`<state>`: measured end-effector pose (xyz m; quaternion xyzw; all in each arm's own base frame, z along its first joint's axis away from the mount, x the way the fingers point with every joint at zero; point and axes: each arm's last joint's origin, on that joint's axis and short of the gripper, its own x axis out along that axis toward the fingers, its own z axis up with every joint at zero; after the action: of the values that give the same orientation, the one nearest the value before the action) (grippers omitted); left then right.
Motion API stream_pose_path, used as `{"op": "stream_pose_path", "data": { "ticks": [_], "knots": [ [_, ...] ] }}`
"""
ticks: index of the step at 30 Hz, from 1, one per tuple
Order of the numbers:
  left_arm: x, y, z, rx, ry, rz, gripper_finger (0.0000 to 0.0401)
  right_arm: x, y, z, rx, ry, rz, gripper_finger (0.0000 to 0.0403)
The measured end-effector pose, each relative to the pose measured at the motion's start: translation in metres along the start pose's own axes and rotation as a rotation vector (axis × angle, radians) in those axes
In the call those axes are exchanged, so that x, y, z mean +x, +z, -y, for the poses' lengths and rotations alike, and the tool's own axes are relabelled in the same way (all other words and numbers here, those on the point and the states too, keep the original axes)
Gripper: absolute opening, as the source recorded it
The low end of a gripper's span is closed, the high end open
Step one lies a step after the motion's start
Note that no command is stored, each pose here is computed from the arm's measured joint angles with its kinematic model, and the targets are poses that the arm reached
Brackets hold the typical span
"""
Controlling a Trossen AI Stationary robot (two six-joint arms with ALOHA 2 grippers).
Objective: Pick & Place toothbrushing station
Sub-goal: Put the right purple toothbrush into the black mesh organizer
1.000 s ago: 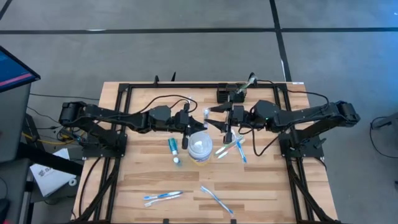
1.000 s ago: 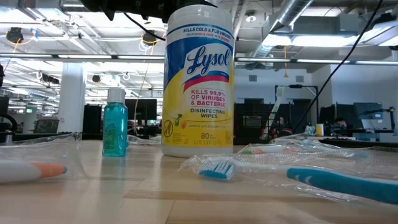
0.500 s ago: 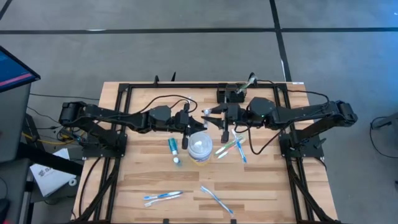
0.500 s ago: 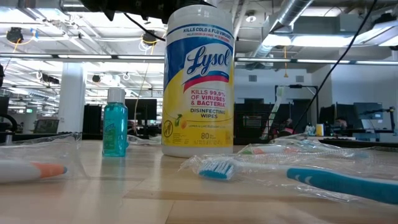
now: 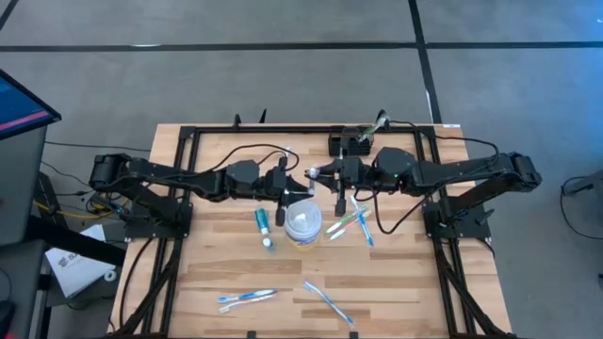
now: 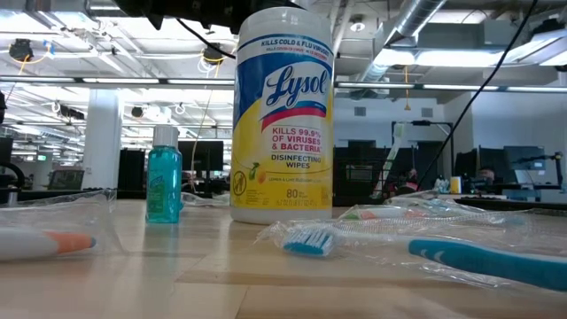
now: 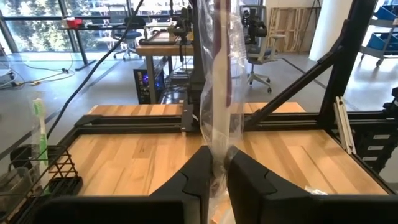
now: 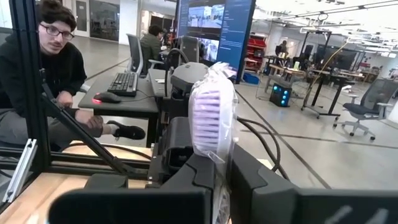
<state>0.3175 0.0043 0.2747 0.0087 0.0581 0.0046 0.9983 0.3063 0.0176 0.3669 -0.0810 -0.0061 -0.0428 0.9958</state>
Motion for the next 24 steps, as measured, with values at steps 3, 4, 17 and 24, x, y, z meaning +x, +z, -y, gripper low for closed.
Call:
{"op": "stream_pose_path", "data": {
  "ticks": [3, 4, 17, 24],
  "knots": [
    [-0.004, 0.006, -0.002, -0.001, 0.006, 0.017, 0.0061, 0.0, -0.001, 0.002, -0.004, -0.006, -0.002, 0.0005],
    [-0.007, 0.008, -0.003, -0.001, 0.01, 0.019, 0.0064, 0.0, -0.001, 0.003, -0.004, -0.011, -0.002, 0.0006],
    [-0.028, 0.018, -0.011, -0.005, 0.034, -0.033, 0.0067, 0.001, -0.008, 0.035, -0.026, -0.115, -0.054, 0.0005],
    [-0.029, 0.009, -0.01, -0.006, 0.034, -0.069, 0.0067, -0.001, -0.022, 0.067, -0.037, -0.212, -0.116, 0.0005]
  ]
}}
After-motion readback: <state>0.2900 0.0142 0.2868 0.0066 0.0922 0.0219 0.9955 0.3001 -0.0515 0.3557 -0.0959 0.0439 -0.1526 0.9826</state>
